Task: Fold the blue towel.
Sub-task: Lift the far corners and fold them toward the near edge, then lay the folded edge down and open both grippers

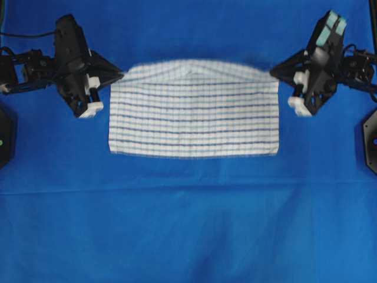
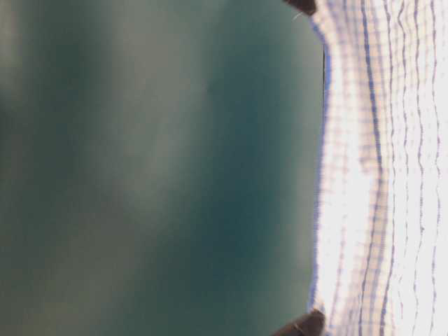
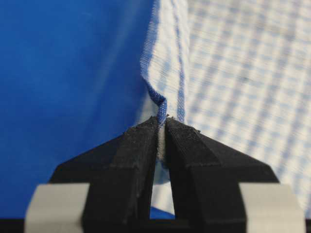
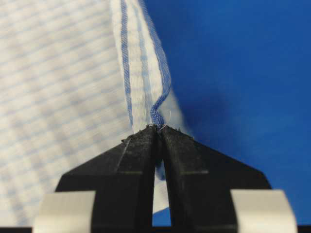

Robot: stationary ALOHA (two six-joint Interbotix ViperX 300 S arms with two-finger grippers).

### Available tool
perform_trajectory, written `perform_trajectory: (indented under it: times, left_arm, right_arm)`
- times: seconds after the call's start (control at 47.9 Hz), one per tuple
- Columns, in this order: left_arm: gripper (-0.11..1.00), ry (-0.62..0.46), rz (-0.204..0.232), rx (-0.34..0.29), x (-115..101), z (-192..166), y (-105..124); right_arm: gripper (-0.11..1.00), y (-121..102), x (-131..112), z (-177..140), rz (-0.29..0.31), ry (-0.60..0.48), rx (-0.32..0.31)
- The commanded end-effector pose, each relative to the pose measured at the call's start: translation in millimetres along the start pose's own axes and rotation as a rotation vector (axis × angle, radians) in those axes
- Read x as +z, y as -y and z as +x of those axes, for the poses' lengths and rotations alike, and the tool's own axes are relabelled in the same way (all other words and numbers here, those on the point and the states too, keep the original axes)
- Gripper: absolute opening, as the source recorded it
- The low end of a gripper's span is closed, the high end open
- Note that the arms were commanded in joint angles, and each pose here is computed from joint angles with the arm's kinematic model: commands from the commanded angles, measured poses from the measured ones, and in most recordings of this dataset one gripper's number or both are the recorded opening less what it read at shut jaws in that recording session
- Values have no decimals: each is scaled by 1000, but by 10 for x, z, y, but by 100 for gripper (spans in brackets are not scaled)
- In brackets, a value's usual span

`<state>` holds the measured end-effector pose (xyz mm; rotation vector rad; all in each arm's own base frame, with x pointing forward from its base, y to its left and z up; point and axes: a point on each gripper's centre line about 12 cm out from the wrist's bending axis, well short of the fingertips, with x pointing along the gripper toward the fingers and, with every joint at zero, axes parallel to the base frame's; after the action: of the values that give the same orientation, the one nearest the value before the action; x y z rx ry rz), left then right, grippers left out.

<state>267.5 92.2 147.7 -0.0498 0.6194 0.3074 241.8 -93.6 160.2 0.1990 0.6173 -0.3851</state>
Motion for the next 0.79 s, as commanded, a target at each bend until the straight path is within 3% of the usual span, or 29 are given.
perform_trajectory:
  times: [0.0,0.209,0.397,0.773]
  left_arm:
    - [5,24,26,-45,23,-63,157]
    - [5,16,66,-138,-61,-151,460]
    - [5,-22,49,-206,-141,-200,676]
    - [6,-42,5,-225,-184,-205,741]
  right_arm:
    - [6,-147,8,-60,-1,2,46]
    - [6,-465,-129,-135,1,-52,148]
    - [6,-717,-214,-184,-7,-82,229]
    - [6,-798,-294,-163,-10,-118,248]
